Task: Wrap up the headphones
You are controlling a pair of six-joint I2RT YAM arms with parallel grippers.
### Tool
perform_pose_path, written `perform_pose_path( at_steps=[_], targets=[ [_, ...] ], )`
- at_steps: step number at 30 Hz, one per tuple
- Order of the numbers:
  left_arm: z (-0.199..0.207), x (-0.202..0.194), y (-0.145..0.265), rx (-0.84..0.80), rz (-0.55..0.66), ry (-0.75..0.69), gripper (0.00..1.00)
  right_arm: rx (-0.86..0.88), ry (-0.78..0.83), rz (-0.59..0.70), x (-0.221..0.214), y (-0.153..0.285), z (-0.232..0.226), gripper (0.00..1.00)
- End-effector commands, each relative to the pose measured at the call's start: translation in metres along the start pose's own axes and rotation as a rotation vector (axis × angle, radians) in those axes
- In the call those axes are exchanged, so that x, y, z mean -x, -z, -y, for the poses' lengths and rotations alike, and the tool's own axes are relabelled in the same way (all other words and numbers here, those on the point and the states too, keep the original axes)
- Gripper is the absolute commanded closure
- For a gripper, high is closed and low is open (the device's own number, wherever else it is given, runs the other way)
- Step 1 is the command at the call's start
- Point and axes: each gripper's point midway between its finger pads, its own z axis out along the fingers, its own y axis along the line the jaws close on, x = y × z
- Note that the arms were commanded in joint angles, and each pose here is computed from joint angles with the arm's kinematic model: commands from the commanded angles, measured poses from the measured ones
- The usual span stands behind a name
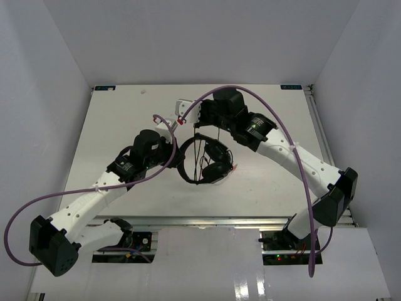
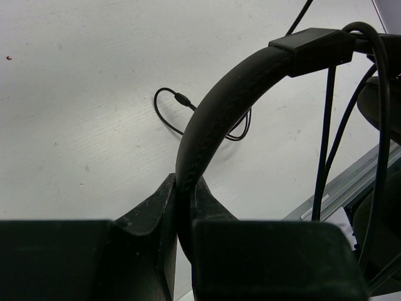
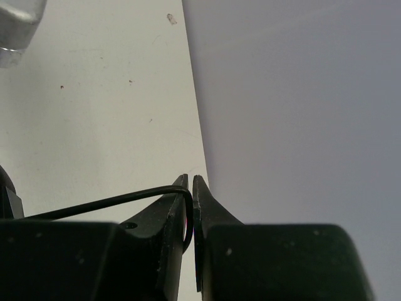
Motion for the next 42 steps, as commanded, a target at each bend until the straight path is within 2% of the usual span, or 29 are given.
perform_pose_path(
  at_steps=[1, 11, 19, 25, 36, 42],
  targets=[
    [0.025, -0.002, 0.013, -0.122, -0.020, -0.064, 1.00, -0.173, -0.073, 0.077, 0.018, 0.012, 0.060, 0.88],
    [0.030, 0.004, 0.015, -0.135, -0.008, -0.069, 1.00, -0.145, -0.100, 0.063, 0.010, 0.004, 0.051, 0.88],
    [0.031, 0.026, 0.037, -0.110, 0.066, -0.077, 1.00, -0.135, -0.176, 0.033, -0.024, 0.021, 0.057, 0.88],
    [0.043, 0.042, 0.054, -0.143, 0.108, -0.075, 1.00, -0.049, -0.221, 0.042, -0.050, 0.032, 0.031, 0.88],
    [0.064, 0.085, 0.084, -0.183, 0.189, -0.073, 1.00, 0.091, -0.390, 0.160, -0.049, 0.054, -0.005, 0.88],
    [0.082, 0.105, 0.094, -0.241, 0.213, -0.032, 1.00, 0.214, -0.570, 0.255, -0.039, 0.062, -0.027, 0.88]
  ],
)
